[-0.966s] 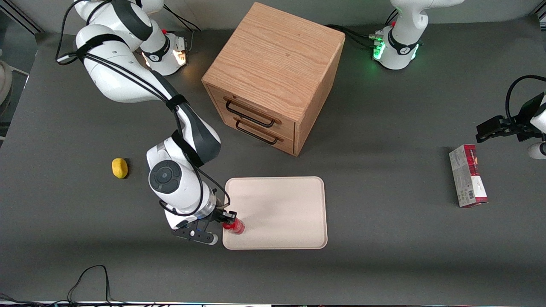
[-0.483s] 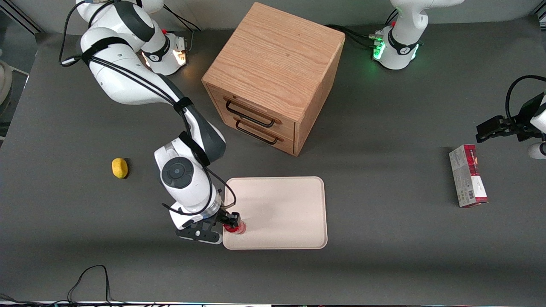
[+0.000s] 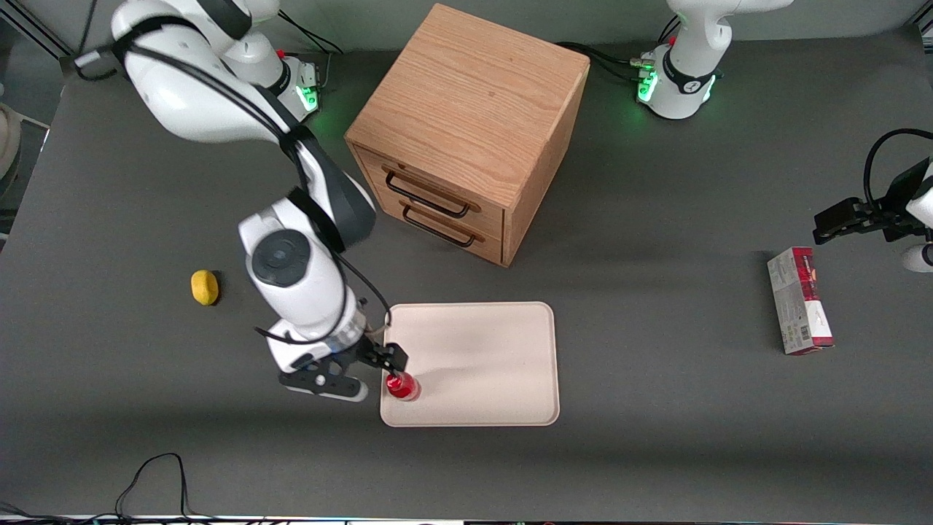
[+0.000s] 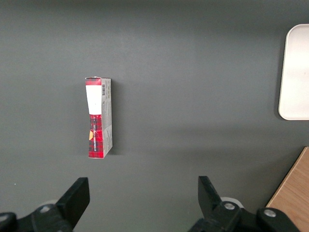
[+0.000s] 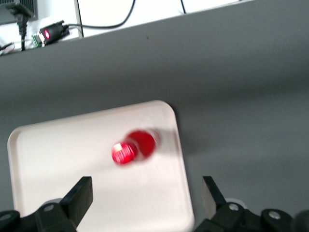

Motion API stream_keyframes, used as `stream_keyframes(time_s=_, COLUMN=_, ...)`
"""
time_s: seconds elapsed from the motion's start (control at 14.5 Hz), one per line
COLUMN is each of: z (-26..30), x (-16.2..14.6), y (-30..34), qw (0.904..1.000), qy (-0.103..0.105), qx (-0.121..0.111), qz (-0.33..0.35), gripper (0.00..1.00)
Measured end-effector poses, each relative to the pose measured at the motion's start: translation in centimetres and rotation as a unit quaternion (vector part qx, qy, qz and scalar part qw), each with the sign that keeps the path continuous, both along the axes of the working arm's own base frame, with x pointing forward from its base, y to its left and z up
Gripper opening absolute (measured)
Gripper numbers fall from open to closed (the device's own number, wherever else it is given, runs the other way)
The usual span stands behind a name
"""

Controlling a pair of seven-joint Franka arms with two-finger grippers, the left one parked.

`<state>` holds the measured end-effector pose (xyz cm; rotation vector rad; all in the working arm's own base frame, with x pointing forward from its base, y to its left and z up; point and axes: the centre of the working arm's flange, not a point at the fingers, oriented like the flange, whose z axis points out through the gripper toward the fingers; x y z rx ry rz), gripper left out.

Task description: Place coke bottle on tray

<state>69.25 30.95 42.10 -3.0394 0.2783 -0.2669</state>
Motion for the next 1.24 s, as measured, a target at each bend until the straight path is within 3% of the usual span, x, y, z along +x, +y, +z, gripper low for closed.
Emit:
stream_keyframes(time_s=0.14, z=5.5, x=-2.0, y=-5.3, qw=0.9989, qy=0.03, qx=-0.002, qz=0.037, gripper=1.0)
stream_keyframes(time_s=0.48, z=13.4, x=-10.0, y=-18.6, qw=0.9917, qy=0.082, qx=-0.042, qz=0.091, gripper=1.0)
stream_keyframes(time_s=0.9, z=16.3, x=-18.7, y=-27.6, qw=0.9939, qy=0.095, qx=-0.027, qz=0.048, gripper=1.0)
stream_keyframes(time_s=1.24, z=17.4, x=-19.8, y=-30.3, qw=0.9953, qy=0.09, qx=-0.02, qz=0.029, gripper=1.0)
